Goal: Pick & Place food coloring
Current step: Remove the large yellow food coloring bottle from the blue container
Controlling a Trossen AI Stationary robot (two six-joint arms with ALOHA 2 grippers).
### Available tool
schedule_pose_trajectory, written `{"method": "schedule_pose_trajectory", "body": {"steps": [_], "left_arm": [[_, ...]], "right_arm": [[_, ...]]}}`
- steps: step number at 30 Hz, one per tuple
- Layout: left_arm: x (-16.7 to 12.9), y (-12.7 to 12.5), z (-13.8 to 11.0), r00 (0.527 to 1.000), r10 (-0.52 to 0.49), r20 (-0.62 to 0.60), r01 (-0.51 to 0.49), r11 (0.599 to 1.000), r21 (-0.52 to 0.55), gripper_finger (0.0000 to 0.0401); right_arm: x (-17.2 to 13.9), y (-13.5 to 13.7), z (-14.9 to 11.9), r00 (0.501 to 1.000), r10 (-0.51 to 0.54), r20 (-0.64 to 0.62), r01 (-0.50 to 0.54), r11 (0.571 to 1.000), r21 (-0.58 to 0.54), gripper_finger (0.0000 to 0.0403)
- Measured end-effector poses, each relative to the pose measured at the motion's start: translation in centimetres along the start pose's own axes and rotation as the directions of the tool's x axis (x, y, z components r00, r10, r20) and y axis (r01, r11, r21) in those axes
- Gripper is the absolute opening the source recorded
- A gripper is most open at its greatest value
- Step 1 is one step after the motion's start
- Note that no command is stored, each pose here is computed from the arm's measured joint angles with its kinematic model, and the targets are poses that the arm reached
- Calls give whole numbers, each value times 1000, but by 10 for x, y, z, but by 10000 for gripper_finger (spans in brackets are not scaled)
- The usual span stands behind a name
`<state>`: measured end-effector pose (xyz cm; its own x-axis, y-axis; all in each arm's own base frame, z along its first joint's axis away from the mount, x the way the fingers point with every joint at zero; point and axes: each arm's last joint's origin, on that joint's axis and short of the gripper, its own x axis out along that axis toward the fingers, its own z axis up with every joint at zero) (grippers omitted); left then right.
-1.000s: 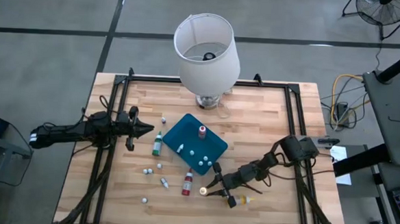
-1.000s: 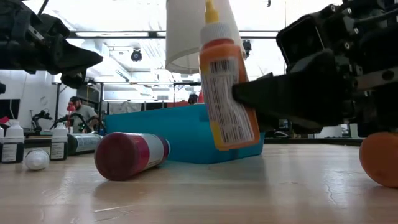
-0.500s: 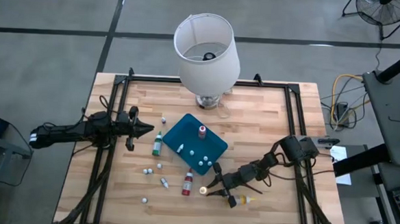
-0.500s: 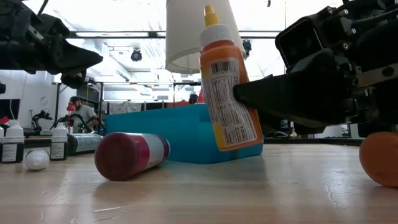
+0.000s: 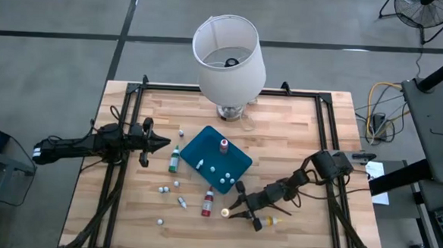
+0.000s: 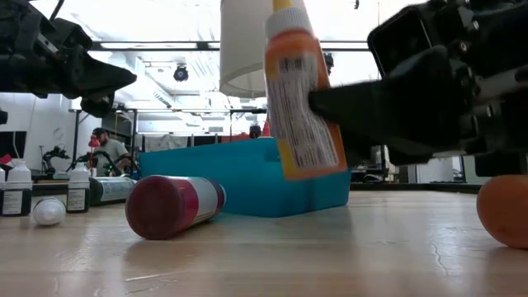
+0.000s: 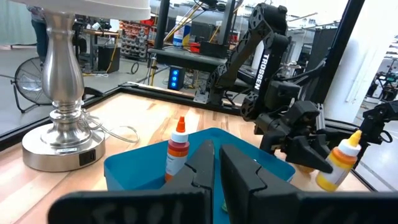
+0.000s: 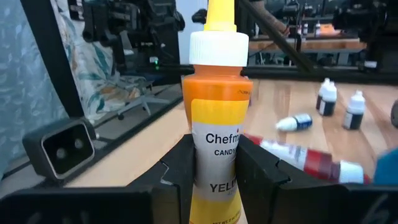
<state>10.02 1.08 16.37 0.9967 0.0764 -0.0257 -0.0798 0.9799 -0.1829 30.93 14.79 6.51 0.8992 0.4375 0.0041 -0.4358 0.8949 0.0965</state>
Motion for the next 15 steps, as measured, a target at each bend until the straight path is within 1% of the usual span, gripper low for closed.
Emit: {"method": "schedule_pose_trajectory", "body": {"steps": [10, 15], "left_arm": [[0, 0, 0, 1000, 0, 0, 0, 1000, 0, 0], [0, 0, 0, 1000, 0, 0, 0, 1000, 0, 0]], "right_arm": [[15, 4, 10, 998, 15, 61, -15, 1000, 1, 89], [15, 4, 6, 999, 13, 52, -13, 1000, -3, 89]]}}
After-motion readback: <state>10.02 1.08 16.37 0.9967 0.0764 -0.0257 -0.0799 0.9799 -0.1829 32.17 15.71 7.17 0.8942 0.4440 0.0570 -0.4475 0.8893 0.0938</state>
